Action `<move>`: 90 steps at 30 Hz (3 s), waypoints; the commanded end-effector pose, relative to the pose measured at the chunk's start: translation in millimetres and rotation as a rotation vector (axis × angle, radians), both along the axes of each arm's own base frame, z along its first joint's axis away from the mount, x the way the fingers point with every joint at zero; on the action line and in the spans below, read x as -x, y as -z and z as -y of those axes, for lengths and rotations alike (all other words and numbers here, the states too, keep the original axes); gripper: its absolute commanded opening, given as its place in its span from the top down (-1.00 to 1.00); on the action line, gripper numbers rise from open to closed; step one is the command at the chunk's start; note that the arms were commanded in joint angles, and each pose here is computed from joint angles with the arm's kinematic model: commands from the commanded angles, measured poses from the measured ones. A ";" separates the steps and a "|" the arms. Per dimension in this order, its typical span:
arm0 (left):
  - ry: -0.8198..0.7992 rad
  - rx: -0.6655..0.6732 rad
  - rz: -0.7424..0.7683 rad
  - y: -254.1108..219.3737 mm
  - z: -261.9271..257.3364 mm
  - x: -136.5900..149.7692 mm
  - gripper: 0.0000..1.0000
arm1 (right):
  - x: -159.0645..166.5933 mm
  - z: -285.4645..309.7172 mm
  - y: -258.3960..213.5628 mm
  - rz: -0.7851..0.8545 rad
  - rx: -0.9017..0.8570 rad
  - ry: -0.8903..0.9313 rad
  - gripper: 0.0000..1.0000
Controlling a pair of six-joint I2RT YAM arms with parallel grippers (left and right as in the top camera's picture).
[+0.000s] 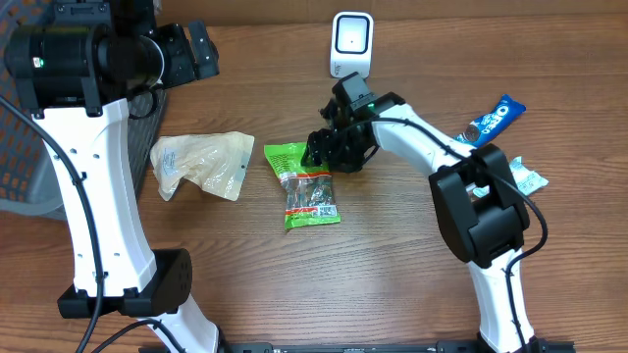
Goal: Scan the item barcode
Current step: 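Reach the right gripper to the green snack bag and grasp it, then lift the green snack bag and carry it toward the scanner, then hold the green snack bag in front of the scanner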
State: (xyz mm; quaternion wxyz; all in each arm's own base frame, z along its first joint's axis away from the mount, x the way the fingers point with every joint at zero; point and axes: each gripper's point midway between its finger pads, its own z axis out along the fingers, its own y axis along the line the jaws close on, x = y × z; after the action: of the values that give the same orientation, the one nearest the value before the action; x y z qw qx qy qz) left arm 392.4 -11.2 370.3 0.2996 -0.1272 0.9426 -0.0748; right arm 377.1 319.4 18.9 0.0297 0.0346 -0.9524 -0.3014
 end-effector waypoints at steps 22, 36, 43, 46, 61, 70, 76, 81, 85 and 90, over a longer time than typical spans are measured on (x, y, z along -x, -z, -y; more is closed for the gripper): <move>-0.002 0.014 0.018 -5.8 3.1 1.3 -1.00 | 62.4 -51.8 63.0 -0.120 0.179 0.116 0.93; -0.002 0.014 0.018 -5.8 3.1 1.3 -1.00 | 12.3 -19.8 -78.3 0.042 -0.075 0.099 0.93; -0.002 0.014 0.018 -5.8 3.1 1.3 -1.00 | -19.9 38.9 -206.5 0.129 -0.346 0.246 0.93; -0.002 0.014 0.018 -5.8 3.1 1.3 -1.00 | -27.9 63.1 -250.3 0.144 -0.472 0.293 0.93; -0.002 0.013 0.018 -5.8 3.1 1.3 -1.00 | -46.7 92.2 -359.1 0.227 -0.832 0.275 0.93; -0.002 0.013 0.018 -5.8 3.1 1.3 -1.00 | -58.4 97.1 -348.9 0.243 -0.785 0.354 0.93; -0.002 0.013 0.018 -5.8 3.1 1.3 -1.00 | -84.1 110.1 -320.5 0.539 -0.565 0.363 0.93; -0.002 0.014 0.018 -5.8 3.1 1.3 -1.00 | -110.8 111.2 -312.3 0.957 -0.241 0.257 0.93; -0.002 0.014 0.018 -5.8 3.1 1.3 -1.00 | -124.9 99.3 -319.3 1.311 0.065 0.040 0.93; -0.002 0.013 0.018 -5.8 3.1 1.3 -1.00 | -132.8 62.3 -315.0 1.536 0.216 -0.195 0.93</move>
State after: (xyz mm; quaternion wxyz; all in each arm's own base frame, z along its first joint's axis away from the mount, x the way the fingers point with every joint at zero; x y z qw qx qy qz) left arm 392.4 -11.2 370.3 0.2996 -0.1272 0.9426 -0.0748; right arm 494.5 256.6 337.8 -0.5646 0.2187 -0.7614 -0.2318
